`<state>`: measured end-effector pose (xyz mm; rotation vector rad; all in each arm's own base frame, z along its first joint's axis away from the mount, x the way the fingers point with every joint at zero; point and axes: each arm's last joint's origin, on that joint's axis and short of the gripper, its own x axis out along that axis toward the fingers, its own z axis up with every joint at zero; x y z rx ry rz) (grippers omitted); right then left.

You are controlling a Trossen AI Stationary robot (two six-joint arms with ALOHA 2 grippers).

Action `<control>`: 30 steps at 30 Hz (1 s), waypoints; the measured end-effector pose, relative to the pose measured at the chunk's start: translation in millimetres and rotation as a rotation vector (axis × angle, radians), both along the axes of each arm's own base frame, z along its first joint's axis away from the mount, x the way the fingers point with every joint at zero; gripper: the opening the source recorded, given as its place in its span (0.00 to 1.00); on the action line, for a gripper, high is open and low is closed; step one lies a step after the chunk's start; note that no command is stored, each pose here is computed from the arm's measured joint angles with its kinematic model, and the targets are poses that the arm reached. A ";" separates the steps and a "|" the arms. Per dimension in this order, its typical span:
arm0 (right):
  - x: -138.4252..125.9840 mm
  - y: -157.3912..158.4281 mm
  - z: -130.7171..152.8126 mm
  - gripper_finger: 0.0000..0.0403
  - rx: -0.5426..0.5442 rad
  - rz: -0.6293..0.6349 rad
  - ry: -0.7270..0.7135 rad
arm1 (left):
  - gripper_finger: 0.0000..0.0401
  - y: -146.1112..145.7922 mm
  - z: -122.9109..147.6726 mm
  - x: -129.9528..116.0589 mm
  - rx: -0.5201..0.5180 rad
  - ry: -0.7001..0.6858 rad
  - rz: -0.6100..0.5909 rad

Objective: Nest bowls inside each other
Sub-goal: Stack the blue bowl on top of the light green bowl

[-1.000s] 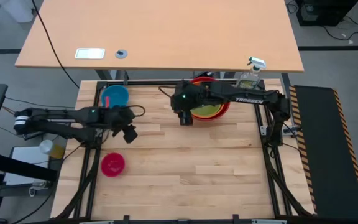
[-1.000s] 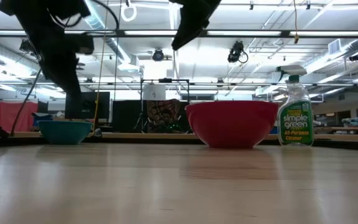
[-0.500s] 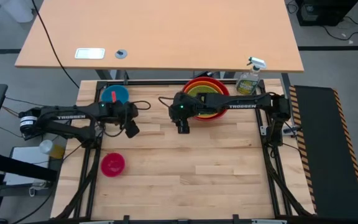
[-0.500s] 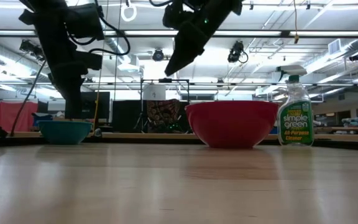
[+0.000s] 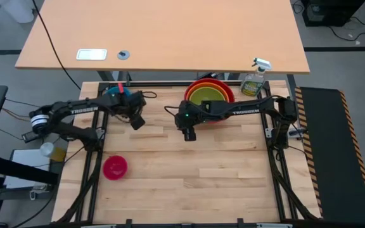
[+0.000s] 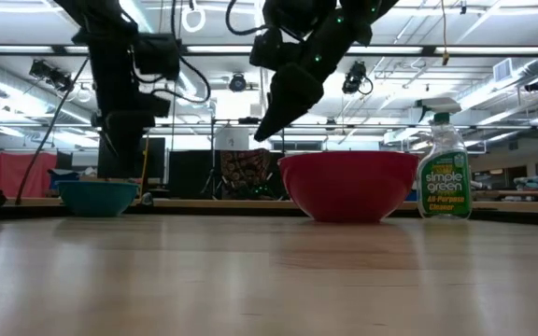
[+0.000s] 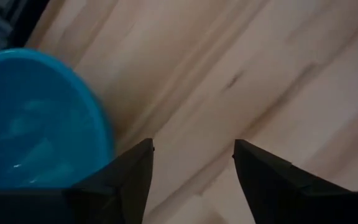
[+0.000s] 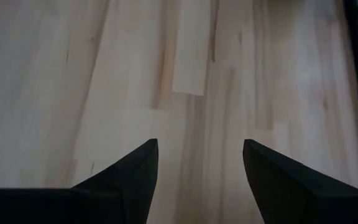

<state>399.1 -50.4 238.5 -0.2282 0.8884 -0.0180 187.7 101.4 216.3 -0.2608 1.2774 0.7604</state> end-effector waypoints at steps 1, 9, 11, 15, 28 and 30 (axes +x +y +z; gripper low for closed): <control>-0.6 1.0 1.9 0.60 -0.006 0.001 -0.004 | 0.58 2.5 -2.8 -0.2 0.009 0.041 0.008; -3.2 4.5 11.8 0.60 -0.026 0.007 -0.033 | 0.56 6.8 -0.4 15.3 0.106 0.181 -0.030; -3.8 4.6 14.5 0.60 -0.024 0.003 -0.042 | 0.55 5.4 1.6 13.8 0.142 0.230 -0.031; -3.4 7.5 14.6 0.60 -0.021 0.001 -0.044 | 0.53 9.3 0.2 8.9 0.145 0.260 -0.008; 2.0 23.9 18.8 0.60 -0.027 0.040 -0.104 | 0.48 31.5 -27.7 -2.3 0.072 0.393 0.022; 2.2 26.3 18.9 0.60 -0.028 0.046 -0.104 | 0.48 34.7 -32.8 -2.7 0.054 0.418 0.024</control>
